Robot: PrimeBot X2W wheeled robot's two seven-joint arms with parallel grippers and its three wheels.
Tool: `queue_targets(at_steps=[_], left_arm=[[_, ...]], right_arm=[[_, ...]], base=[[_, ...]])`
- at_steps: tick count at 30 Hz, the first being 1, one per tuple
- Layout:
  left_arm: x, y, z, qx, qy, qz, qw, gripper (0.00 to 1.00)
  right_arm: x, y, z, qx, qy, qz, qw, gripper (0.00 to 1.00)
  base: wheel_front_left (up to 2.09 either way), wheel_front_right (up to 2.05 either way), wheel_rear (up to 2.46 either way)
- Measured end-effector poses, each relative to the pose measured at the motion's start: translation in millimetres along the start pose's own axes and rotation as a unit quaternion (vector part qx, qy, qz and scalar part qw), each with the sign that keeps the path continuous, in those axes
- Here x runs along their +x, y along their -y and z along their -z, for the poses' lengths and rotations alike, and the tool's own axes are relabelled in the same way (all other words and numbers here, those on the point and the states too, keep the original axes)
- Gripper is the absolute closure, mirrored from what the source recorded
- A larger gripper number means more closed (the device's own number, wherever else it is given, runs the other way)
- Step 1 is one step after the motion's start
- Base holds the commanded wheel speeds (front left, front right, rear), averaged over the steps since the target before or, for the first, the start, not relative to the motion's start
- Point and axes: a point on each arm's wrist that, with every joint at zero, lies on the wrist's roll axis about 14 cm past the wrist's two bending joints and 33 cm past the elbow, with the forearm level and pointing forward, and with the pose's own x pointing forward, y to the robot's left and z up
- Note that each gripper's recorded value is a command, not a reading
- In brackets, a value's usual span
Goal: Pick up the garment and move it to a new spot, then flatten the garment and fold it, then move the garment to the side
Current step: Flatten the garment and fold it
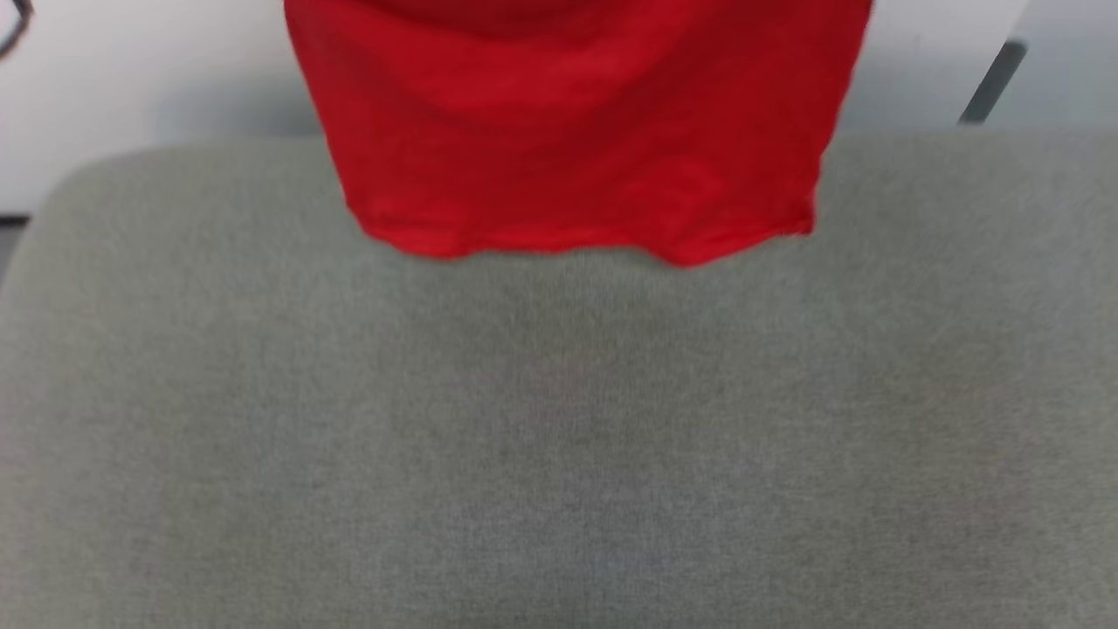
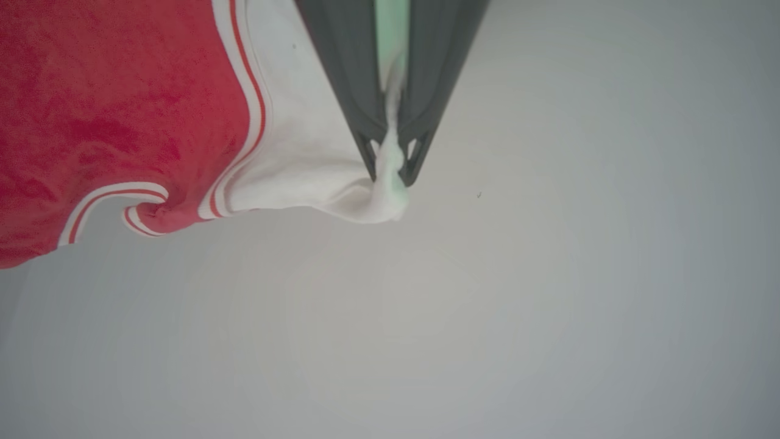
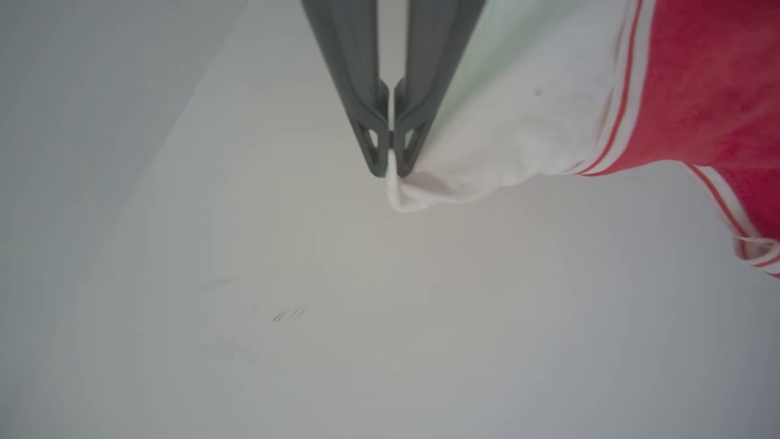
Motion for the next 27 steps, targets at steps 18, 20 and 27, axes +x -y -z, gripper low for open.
queue_targets(at_steps=[18,20,27], left_arm=[[118.1,18.0,52.9,-0.024,0.155,0.004,0.988,1.0],[128.6,20.5,81.2,-0.035,0.142,0.006,0.989,1.0],[145.5,23.9,200.1,-0.052,0.056,0.002,0.997,1.0]], right_arm=[[73.5,5.9,87.1,-0.13,0.1,0.03,0.986,1.0],[75.9,-8.7,120.0,-0.132,0.086,0.021,0.987,1.0],[70.3,-51.9,244.4,-0.095,0.004,0.001,0.995,1.0]], base=[[0.0,0.0,0.0],[0.0,0.0,0.0],[0.0,0.0,0.0]])
